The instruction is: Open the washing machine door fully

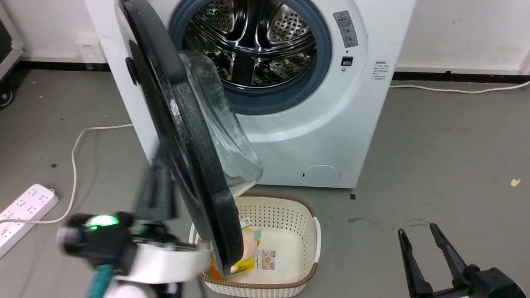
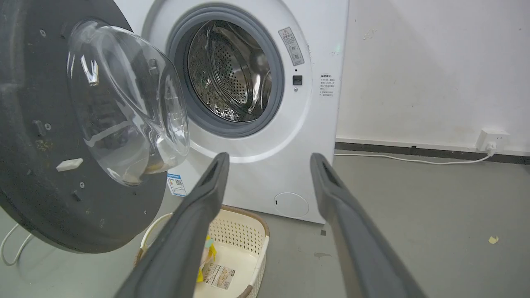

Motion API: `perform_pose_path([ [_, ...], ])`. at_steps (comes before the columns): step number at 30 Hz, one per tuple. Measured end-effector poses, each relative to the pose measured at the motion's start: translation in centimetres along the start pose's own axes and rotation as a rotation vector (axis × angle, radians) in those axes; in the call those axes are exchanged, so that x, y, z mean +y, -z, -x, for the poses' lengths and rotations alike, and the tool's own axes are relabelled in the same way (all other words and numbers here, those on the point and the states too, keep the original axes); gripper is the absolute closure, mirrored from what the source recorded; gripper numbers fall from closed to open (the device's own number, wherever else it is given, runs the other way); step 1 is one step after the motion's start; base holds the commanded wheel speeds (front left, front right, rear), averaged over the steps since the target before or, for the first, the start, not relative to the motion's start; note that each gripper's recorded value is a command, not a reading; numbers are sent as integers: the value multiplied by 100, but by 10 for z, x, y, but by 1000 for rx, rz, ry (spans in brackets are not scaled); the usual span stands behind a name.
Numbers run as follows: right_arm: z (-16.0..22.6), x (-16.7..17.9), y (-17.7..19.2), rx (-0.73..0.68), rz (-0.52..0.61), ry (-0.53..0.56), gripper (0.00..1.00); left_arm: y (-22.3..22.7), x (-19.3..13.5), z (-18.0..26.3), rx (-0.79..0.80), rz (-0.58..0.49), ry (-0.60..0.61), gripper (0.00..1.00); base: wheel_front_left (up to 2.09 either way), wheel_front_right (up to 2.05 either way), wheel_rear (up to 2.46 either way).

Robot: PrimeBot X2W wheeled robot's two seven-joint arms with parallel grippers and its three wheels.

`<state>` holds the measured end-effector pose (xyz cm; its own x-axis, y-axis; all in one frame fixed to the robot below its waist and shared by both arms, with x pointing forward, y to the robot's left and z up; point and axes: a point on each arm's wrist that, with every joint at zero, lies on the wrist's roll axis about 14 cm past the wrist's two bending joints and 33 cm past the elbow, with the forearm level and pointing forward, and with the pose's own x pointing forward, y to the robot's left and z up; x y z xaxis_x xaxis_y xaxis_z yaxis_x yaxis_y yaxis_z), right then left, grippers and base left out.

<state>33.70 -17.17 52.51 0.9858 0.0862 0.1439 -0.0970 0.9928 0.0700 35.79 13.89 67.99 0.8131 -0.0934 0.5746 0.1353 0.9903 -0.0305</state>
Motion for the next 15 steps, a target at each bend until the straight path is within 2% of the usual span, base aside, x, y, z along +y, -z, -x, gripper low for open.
perform_pose_path([
  [1, 1, -1, 1, 4, 0, 4, 0, 7, -20, 0, 43, 25, 56, 100, 0, 0, 0],
  [2, 1, -1, 1, 4, 0, 4, 0, 7, -20, 0, 43, 25, 56, 100, 0, 0, 0],
  [3, 2, -1, 3, 8, -1, 6, 0, 19, -43, 4, 106, 58, 124, 100, 0, 0, 0],
  [8, 3, -2, 7, 22, -3, 9, 0, 73, -87, 33, 356, 138, 247, 100, 0, 0, 0],
  [9, 3, -2, 7, 22, -3, 9, 0, 73, -87, 33, 356, 138, 247, 100, 0, 0, 0],
  [10, 3, -2, 8, 27, -3, 10, 0, 96, -94, 49, 461, 157, 263, 100, 0, 0, 0],
  [11, 3, -2, 8, 27, -3, 10, 0, 96, -94, 49, 461, 157, 263, 100, 0, 0, 0],
  [12, 2, -2, 10, 32, -4, 10, 0, 116, -94, 62, 551, 155, 252, 100, 0, 0, 0],
  [15, 1, 0, 13, 42, -7, 3, 0, 137, -82, 74, 627, 139, 202, 100, 0, 0, 0],
])
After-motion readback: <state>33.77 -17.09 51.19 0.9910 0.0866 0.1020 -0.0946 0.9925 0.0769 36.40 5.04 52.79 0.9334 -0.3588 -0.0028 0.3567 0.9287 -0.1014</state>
